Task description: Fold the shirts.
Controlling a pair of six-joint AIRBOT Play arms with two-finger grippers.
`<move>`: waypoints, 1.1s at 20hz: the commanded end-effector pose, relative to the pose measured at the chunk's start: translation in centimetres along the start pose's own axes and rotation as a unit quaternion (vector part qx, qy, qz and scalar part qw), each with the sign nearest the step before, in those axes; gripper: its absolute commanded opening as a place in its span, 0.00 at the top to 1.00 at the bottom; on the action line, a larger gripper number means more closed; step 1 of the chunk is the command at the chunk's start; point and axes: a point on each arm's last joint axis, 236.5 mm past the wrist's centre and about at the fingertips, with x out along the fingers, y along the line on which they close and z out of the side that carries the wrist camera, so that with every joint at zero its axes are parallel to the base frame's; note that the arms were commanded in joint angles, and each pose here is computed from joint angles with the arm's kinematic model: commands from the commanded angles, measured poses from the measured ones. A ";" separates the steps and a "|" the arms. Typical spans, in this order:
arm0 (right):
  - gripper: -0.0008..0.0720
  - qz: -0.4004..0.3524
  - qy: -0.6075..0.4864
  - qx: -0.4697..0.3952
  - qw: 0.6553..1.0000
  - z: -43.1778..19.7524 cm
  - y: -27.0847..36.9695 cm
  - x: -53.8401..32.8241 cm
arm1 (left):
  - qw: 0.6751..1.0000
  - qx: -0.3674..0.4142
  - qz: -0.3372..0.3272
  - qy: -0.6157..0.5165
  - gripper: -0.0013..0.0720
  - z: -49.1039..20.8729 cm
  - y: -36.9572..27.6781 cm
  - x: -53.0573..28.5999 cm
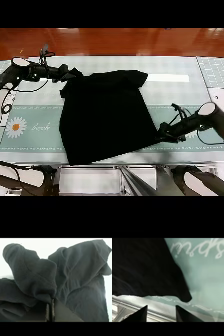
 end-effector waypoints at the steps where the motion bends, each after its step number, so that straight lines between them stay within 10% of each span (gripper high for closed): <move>1: 0.45 0.015 0.013 -0.002 1.000 -1.6 0.6 2.4 | 1.000 0.000 -0.001 0.003 0.95 -0.1 -0.1 0.0; 12: 0.45 0.079 -0.045 0.011 0.996 2.6 5.8 6.6 | 1.000 0.000 -0.003 0.006 0.95 -0.3 -0.2 0.0; 14: 0.57 0.117 -0.075 0.021 0.990 4.1 7.5 6.0 | 1.000 0.000 -0.003 0.006 0.95 -0.2 -0.2 0.0; 16: 0.96 0.146 -0.092 -0.006 0.985 4.7 8.9 5.5 | 1.000 0.000 -0.003 0.006 0.95 -0.3 -0.2 0.0; 22: 0.96 0.166 -0.128 -0.004 0.978 6.5 6.9 1.9 | 0.998 -0.012 -0.007 0.054 0.95 -2.5 -0.1 -0.6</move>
